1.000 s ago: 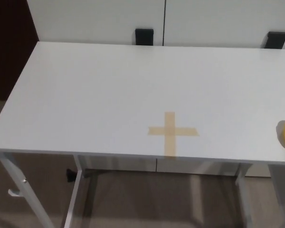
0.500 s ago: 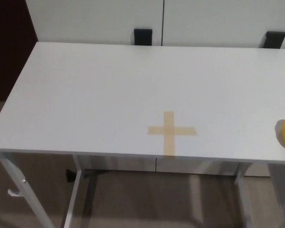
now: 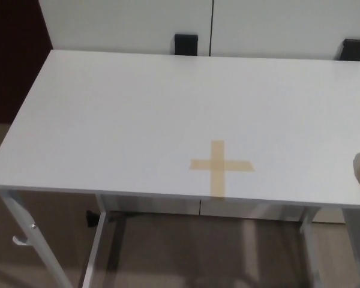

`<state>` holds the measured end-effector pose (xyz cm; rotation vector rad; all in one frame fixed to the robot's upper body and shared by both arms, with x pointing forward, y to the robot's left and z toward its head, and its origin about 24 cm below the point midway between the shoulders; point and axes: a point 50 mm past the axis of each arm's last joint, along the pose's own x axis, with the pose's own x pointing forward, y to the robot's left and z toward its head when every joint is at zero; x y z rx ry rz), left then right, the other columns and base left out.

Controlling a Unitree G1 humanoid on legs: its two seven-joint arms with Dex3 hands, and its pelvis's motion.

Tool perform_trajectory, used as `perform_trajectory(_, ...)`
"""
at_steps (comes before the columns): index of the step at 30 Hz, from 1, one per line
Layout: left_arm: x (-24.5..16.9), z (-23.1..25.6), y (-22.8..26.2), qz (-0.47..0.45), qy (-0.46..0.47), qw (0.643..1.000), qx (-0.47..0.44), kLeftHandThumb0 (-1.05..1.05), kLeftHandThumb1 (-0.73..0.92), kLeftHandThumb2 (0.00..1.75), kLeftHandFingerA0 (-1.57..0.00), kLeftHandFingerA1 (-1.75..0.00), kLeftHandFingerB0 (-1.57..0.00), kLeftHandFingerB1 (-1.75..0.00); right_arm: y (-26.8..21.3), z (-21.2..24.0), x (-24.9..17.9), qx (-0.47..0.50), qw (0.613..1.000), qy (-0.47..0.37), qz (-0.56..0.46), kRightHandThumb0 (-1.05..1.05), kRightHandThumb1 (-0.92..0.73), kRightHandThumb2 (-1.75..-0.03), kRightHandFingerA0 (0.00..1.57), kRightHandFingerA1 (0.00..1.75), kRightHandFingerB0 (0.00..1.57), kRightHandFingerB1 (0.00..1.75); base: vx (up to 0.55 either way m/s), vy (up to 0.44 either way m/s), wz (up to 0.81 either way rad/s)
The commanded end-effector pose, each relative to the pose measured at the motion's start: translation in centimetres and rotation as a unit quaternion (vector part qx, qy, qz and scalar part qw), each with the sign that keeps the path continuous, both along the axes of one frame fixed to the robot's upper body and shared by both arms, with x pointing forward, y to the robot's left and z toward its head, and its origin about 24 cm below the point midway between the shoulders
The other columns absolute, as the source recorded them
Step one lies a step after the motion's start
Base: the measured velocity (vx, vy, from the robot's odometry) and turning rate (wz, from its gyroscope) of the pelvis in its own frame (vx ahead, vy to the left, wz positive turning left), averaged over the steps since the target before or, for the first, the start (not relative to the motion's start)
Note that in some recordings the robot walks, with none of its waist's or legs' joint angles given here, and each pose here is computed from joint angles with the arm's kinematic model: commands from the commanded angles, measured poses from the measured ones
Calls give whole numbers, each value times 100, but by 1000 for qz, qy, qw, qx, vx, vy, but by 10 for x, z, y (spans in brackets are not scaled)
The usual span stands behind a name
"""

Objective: The robot uses its right hand to push the yellow duck toy to the center of the white desk.

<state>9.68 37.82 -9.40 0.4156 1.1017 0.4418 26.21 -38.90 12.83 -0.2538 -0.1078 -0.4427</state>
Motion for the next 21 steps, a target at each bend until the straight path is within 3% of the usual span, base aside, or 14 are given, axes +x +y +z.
perform_trajectory(1, -3, 1, 1, 2, -3, 1000, 3, 49, -38, 173, -126, -106, -117, -101, 25, -23, 16, -17, 997, 67, 21, -88, -80, -120, 2, 44, 13, 46, 0, 0, 0)
perform_trajectory(2, -2, 1, 1, 2, -6, 1000, 3, 54, -28, 175, -130, -105, -126, -103, 33, -31, 20, -15, 997, 75, 28, -89, -80, -91, 13, 43, 15, 39, 0, 0, 0)
perform_trajectory(4, -2, 1, 1, 6, -11, 1000, 2, 54, -28, 175, -130, -105, -126, -103, 38, -36, 23, -14, 997, 77, 29, -89, -80, -91, 13, 43, 15, 39, 0, 0, 0)
perform_trajectory(5, -2, 1, 1, 7, -11, 1000, 2, 56, -30, 173, -134, -103, -121, -100, 40, -39, 24, -11, 996, 84, 31, -90, -92, -73, 19, 39, 14, 33, 0, 0, 0)
perform_trajectory(6, -2, 1, 1, 8, -11, 1000, 2, 56, -30, 173, -134, -103, -121, -100, 43, -44, 26, -8, 995, 92, 33, -90, -92, -73, 19, 39, 14, 33, 0, 0, 0)
perform_trajectory(7, -2, 1, 2, 5, -8, 1000, 3, 58, -32, 171, -122, -106, -122, -102, 46, -50, 28, -4, 993, 108, 38, -37, -46, -111, 0, 50, 0, 49, 0, 0, 0)
perform_trajectory(8, -2, 1, 2, 3, -5, 1000, 4, 58, -32, 171, -122, -106, -122, -102, 48, -54, 30, -2, 992, 119, 41, -37, -46, -111, 0, 50, 0, 49, 0, 0, 0)
perform_trajectory(9, -1, 1, 2, 2, -4, 1000, 4, 52, -33, 175, -126, -107, -121, -100, 52, -58, 31, 4, 991, 128, 47, -81, -76, -118, 3, 45, 2, 38, 0, 0, 0)
perform_trajectory(11, -1, 1, 2, 2, -3, 1000, 5, 52, -33, 175, -126, -107, -121, -100, 54, -62, 32, 9, 989, 134, 53, -81, -76, -118, 3, 45, 2, 38, 0, 0, 0)
perform_trajectory(12, 0, 1, 1, 1, -4, 1000, 4, 59, -33, 175, -125, -107, -123, -99, 56, -64, 32, 10, 989, 138, 53, -90, -83, -119, 4, 45, 6, 37, 0, 0, 0)
perform_trajectory(13, 0, 1, 1, 1, -4, 1000, 4, 59, -33, 175, -125, -107, -123, -99, 56, -64, 32, 10, 989, 138, 53, -90, -83, -119, 4, 45, 6, 37, 0, 0, 0)
perform_trajectory(14, 1, 2, 2, 2, -8, 1000, 2, 50, -35, 175, -127, -107, -119, -101, 60, -71, 33, 13, 987, 153, 53, -76, -76, -118, 3, 45, 4, 39, 0, 0, 0)
perform_trajectory(20, 2, 2, 2, 5, -9, 1000, 2, 59, -30, 173, -128, -107, -122, -101, 70, -82, 36, 18, 984, 169, 55, -77, -78, -118, 4, 47, 0, 36, 0, 0, 0)
perform_trajectory(21, 3, 2, 1, -3, -11, 1000, 5, 62, -39, 175, -134, -100, -131, -96, 73, -84, 37, 20, 983, 175, 53, -75, -78, -118, 3, 46, 1, 32, 0, 0, 0)
